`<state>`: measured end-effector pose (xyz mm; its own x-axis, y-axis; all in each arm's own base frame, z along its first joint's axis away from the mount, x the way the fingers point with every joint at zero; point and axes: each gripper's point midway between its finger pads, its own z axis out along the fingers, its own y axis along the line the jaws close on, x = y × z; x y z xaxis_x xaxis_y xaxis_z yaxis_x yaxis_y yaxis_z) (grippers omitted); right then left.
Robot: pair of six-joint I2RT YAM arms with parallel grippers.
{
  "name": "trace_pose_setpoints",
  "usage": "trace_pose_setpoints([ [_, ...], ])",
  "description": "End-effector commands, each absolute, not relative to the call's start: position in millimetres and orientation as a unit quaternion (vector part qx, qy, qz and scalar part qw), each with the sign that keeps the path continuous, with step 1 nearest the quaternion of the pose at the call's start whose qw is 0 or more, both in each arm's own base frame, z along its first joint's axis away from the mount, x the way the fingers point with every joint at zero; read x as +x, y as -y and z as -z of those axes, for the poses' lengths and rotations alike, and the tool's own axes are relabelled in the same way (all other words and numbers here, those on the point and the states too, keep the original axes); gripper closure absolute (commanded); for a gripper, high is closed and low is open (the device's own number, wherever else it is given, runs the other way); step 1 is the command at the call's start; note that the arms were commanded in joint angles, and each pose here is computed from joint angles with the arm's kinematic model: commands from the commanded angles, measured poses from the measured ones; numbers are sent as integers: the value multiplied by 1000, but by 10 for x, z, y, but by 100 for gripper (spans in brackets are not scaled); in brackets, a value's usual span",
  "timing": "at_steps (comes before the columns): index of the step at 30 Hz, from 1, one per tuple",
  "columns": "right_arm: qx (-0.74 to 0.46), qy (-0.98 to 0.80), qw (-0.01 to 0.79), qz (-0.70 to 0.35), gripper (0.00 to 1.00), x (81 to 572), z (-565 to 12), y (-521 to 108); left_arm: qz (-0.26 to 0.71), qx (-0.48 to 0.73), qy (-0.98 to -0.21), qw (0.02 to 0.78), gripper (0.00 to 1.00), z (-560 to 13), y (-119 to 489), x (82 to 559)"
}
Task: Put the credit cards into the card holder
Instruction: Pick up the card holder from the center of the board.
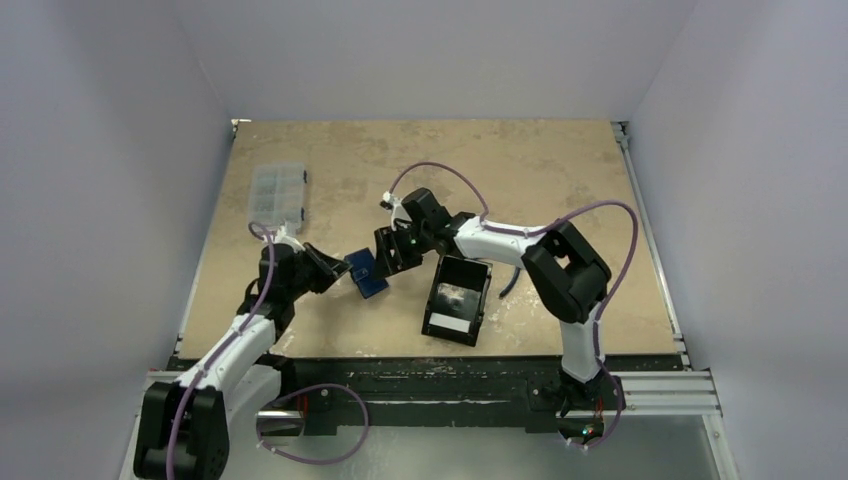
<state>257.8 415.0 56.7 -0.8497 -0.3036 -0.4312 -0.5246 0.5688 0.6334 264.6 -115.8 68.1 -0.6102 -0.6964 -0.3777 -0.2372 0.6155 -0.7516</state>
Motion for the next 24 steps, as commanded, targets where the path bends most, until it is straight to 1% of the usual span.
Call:
trace_pose_setpoints([
  [1,-263,-847,194,-420,35,2582,-1149,-4138,411,-220,-779,419,100,-1372,1276,2794],
  [2,-262,-845,197,-422,31,2584,-1192,-4125,419,-214,-775,422,100,-1453,1295,2789],
  [5,-264,-833,205,-440,24,2575,-1341,-4111,443,-194,-764,427,100,-1674,1367,2776],
  [8,-270,-813,224,-464,14,2568,-1537,-4078,472,-174,-746,437,100,-1958,1435,2758],
  [11,-271,-795,246,-483,9,2601,-1739,-3957,489,-148,-732,451,100,-2272,1482,2734],
  [14,-264,-783,273,-492,6,2668,-1944,-3756,502,-118,-722,462,100,-2573,1528,2687],
  [16,-275,-758,290,-516,4,2621,-2157,-3679,517,-97,-708,471,100,-2798,1567,2645],
  [20,-309,-703,305,-563,5,2403,-2577,-3667,564,-69,-678,466,100,-3093,1673,2526],
  [24,-303,-651,327,-615,8,2256,-3049,-3648,588,-43,-662,463,100,-3270,1731,2442],
])
